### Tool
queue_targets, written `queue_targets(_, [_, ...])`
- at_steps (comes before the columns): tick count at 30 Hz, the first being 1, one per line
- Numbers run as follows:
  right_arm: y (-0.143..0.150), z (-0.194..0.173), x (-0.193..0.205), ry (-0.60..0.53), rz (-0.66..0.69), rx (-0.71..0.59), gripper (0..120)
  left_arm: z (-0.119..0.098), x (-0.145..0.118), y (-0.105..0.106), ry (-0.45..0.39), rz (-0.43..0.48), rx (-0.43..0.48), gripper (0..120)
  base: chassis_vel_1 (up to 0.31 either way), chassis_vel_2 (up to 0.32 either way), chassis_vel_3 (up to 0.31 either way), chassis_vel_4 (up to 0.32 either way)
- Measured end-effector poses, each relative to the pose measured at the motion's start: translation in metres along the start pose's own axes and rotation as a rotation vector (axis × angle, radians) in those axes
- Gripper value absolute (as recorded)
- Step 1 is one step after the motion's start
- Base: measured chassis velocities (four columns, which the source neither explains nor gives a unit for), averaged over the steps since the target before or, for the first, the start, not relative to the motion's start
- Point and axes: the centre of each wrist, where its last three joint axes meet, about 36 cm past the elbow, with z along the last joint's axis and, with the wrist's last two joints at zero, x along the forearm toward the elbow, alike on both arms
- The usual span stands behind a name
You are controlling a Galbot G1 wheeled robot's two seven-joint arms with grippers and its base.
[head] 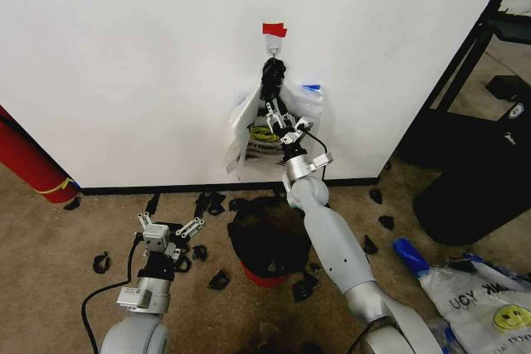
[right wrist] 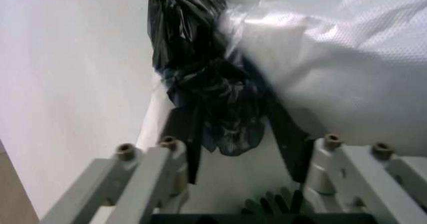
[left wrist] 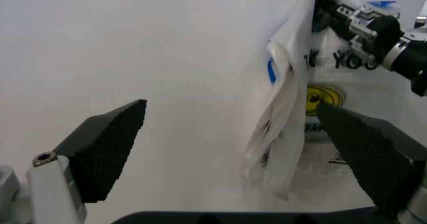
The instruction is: Pick up the garbage bag from the wall and place it over the trash bin.
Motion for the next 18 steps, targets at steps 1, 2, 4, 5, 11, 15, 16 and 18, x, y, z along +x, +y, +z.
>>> queue_targets(1, [-0.001, 0.0005, 0.0, 0.002, 0.0, 0.002, 29, -0.0001, 0.0, -0.0001, -0.001, 0.0, 0.0, 100, 0.0, 0.0, 0.0, 0.0])
queue_targets(2, [-0.001, 0.0005, 0.0, 0.002, 0.0, 0.002, 29, -0.0001, 0.0, -0.0001, -0.001, 0.0, 0.0, 100, 0.0, 0.0, 0.0, 0.0])
queue_targets(4, [-0.0037, 0.001, -0.0004, 0.006, 0.002, 0.005, 20, -0.0001, 0.0, 0.0, -0.002, 0.0, 0.0, 100, 0.0, 0.0, 0.0, 0.0])
queue_targets(5, [-0.0053, 0.001, -0.0007, 0.006, 0.005, 0.007, 17, -0.0001, 0.0, 0.0, -0.002, 0.0, 0.0, 100, 0.0, 0.0, 0.0, 0.0])
queue_targets(11, [-0.0094, 0.0008, -0.0019, 0.006, 0.007, 0.013, 6, 0.001, -0.0002, -0.0002, -0.003, 0.001, -0.002, 100, 0.0, 0.0, 0.0, 0.0])
queue_targets(15, [-0.0104, 0.0005, -0.0027, 0.006, 0.005, 0.015, 5, 0.0008, -0.0007, 0.0011, -0.005, 0.005, -0.007, 100, 0.0, 0.0, 0.0, 0.0])
queue_targets(16, [-0.0106, 0.0004, -0.003, 0.006, 0.004, 0.015, 4, 0.0008, -0.0009, 0.0014, -0.005, 0.005, -0.007, 100, 0.0, 0.0, 0.0, 0.0])
queue_targets(18, [-0.0106, 0.0002, -0.0035, 0.006, 0.001, 0.016, 3, 0.0008, -0.001, 0.0015, -0.006, 0.006, -0.008, 100, 0.0, 0.0, 0.0, 0.0])
